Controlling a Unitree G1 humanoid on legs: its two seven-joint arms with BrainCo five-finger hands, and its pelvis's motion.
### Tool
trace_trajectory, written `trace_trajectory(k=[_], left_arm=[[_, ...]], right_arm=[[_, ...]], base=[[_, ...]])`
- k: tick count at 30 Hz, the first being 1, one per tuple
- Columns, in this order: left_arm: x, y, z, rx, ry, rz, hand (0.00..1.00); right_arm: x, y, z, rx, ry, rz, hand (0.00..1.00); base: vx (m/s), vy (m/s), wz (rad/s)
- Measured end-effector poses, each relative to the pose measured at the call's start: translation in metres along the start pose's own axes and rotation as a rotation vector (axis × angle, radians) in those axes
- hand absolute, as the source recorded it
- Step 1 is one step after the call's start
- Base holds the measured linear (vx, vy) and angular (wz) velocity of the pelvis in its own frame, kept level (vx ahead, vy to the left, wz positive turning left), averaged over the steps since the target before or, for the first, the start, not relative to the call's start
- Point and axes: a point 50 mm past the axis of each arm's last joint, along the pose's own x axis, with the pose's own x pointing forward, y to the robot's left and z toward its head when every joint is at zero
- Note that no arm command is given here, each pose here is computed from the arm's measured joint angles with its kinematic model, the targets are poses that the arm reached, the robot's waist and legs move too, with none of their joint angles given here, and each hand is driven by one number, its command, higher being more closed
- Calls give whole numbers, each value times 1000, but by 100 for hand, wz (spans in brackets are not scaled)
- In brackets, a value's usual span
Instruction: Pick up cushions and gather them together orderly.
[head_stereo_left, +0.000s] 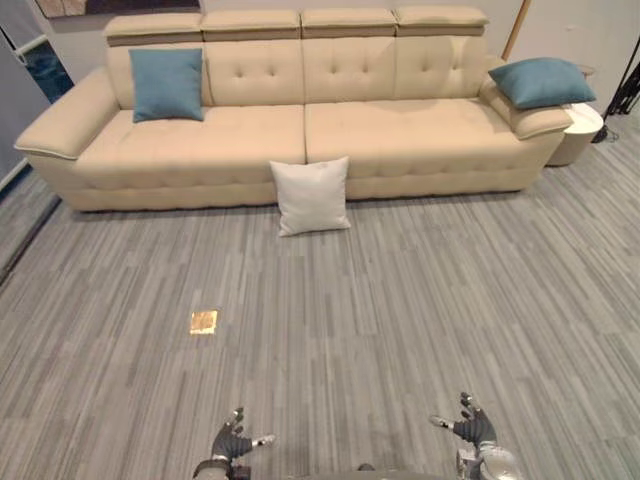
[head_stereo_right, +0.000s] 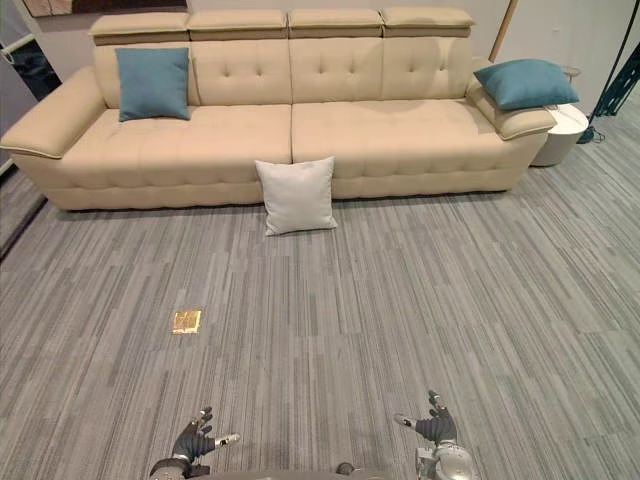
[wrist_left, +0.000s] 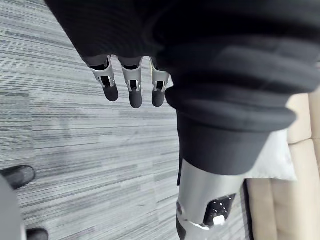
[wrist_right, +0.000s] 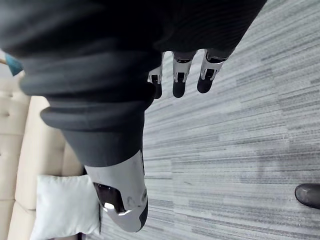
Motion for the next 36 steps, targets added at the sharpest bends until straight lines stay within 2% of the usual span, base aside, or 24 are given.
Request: trace_trajectory(k=[12, 19, 24, 31, 36], left_arm=[[1, 13, 12, -10, -52, 33, 0], [2, 14, 19, -32, -79, 41, 0], [2, 14, 27, -39, -117, 44, 0], [10, 25, 50, -40, -183, 83, 0], [15, 18, 63, -52, -213, 75, 0]], right_arm=[[3, -14, 10, -101, -38, 15, 0], [12, -10, 30, -124, -94, 34, 0], [14, -5, 26, -118, -71, 45, 0], [18, 6, 35, -121, -90, 78, 0], [19, 4, 36, -123, -87, 70, 0]], base=[[5, -12, 2], [-36, 14, -2], [28, 74, 0], [289, 5, 22], [543, -200, 50]])
